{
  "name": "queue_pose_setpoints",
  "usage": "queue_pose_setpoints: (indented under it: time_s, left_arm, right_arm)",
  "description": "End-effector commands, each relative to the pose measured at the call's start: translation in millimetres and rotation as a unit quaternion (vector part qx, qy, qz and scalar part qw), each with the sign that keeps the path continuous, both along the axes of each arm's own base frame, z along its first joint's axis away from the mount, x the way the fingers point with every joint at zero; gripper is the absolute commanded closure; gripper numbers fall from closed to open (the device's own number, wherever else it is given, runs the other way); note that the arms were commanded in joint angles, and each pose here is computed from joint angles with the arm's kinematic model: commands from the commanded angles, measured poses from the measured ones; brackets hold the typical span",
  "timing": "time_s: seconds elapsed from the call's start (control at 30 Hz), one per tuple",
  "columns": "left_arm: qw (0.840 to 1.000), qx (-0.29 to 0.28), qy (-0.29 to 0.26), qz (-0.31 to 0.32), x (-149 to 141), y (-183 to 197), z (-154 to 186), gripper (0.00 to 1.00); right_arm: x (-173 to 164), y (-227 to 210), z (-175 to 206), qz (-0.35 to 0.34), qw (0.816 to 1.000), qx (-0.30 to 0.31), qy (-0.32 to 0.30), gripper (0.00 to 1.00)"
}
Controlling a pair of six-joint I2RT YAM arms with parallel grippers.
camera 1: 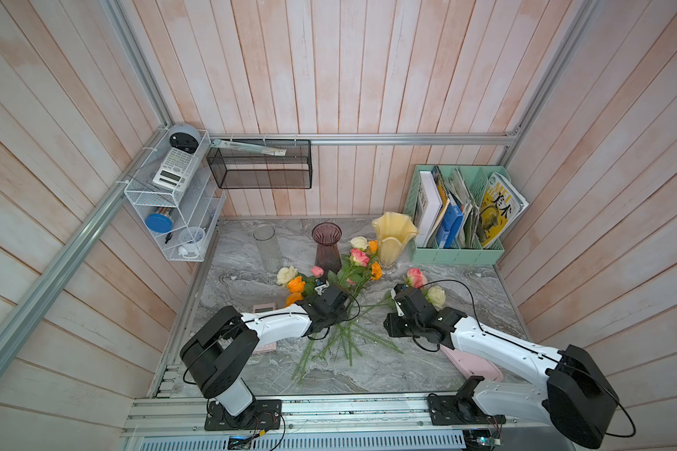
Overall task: Arrange the flowers in different vases according to their colors
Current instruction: Pick up the flower at the center of the board, then insert the flower into the vase.
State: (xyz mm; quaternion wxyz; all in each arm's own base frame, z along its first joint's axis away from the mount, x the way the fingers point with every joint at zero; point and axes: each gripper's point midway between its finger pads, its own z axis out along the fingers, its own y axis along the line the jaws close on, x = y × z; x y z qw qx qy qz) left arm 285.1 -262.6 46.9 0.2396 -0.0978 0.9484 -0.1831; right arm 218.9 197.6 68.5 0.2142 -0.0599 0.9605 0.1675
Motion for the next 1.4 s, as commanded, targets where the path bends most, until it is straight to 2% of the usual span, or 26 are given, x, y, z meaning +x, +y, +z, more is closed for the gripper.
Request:
queue_pose_setpoints:
  time_s: [0.0, 0.2, 0.4, 0.53, 0.63, 0.77, 0.93, 1.0, 1.07, 1.17, 1.2, 1.37]
  left_arm:
    - [0.999, 0.0, -0.031, 0.005, 0, 7, 23, 0.93]
    - [0.997, -0.015, -0.079, 0.005, -7, 12, 66, 0.98]
    - [0.99, 0.005, -0.144, -0.001, -7, 24, 105, 1.0]
    - [0.974, 0.018, -0.223, -0.023, -3, 23, 146, 1.0]
    - [0.95, 0.028, -0.305, -0.064, -6, 11, 195, 1.0]
    - [0.889, 0.032, -0.439, -0.129, -22, -9, 280, 1.0]
    - [0.817, 0.105, -0.56, -0.09, -10, 14, 375, 1.0]
    - [0.802, 0.122, -0.581, -0.056, 14, 32, 402, 1.0]
    - [0.789, 0.132, -0.599, -0.034, 38, 44, 420, 1.0]
    - [0.753, 0.164, -0.637, -0.013, 68, 47, 434, 1.0]
    - [0.746, 0.167, -0.644, -0.012, 78, 46, 435, 1.0]
    - [0.739, 0.167, -0.653, 0.002, 134, 44, 427, 1.0]
  right_arm:
    - [1, 0, 3, 0.002, 1.0, 0.002, -0.011, 0.61]
    - [2, -1, 2, 0.003, 1.0, -0.002, -0.014, 0.61]
    - [5, -3, 0, -0.003, 1.0, -0.006, -0.019, 0.61]
    - [7, 0, 2, 0.0, 1.0, -0.004, -0.022, 0.61]
    - [9, 0, 3, -0.004, 1.0, -0.006, -0.026, 0.61]
    - [15, -4, 1, -0.024, 0.999, -0.016, -0.03, 0.61]
    - [19, -4, 0, -0.026, 0.999, -0.03, -0.027, 0.61]
    - [22, -4, -2, -0.023, 0.999, -0.039, -0.025, 0.61]
    - [25, -2, -3, -0.02, 0.999, -0.046, -0.022, 0.61]
    - [28, 1, -7, -0.015, 0.998, -0.051, -0.014, 0.61]
    - [29, 2, -8, -0.015, 0.998, -0.053, -0.012, 0.61]
    - [31, 12, -16, 0.011, 0.998, -0.06, 0.014, 0.62]
